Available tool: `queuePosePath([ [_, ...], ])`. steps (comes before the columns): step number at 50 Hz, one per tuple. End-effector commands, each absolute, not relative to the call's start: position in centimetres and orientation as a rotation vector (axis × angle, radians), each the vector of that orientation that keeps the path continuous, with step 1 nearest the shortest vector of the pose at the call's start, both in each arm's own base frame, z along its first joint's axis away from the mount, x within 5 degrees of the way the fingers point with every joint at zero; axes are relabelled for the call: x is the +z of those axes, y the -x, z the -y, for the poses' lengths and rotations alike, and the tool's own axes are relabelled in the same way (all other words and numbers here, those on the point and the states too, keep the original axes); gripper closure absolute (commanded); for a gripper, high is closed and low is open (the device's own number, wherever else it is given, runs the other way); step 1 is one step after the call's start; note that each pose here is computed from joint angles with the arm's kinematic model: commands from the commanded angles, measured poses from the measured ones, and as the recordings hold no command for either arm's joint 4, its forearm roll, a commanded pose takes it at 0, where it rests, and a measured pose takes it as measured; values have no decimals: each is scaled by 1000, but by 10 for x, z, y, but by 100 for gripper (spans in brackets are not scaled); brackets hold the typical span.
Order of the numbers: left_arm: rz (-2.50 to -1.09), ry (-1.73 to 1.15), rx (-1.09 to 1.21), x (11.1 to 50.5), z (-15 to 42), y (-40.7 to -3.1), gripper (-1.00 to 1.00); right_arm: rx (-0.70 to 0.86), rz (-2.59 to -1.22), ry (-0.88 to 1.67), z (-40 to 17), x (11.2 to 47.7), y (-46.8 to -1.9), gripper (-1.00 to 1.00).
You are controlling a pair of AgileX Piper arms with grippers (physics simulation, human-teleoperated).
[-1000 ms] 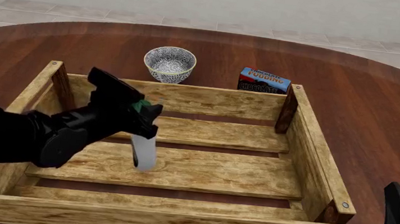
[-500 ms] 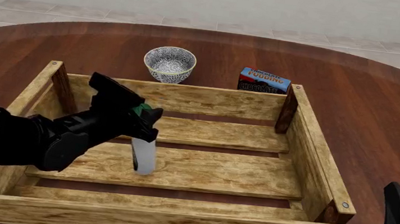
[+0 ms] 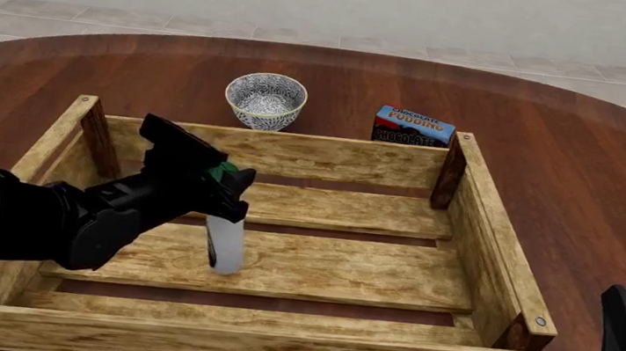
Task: Pick up the salad dressing and put it in the tray.
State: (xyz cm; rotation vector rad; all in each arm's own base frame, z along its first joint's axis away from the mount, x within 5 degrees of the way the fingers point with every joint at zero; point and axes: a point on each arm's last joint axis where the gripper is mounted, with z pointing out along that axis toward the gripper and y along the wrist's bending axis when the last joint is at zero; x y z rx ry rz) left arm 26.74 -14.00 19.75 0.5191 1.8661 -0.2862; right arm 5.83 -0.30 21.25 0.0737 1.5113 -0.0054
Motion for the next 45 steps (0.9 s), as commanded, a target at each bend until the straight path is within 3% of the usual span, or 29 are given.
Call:
queuePosePath([
  [1,-1903,-532,-271,186,138,-266,100,-6,-1511,-74,3,212,-58,-100],
  [8,-1914,-525,-269,185,137,-267,100,-7,-1510,-75,3,212,-58,-100],
  [9,-1916,-524,-267,184,137,-267,-100,-7,-1511,-75,3,212,-58,-100],
  [45,-1896,-535,-264,194,138,-267,-100,-5,-1511,-77,3,212,-59,-100],
])
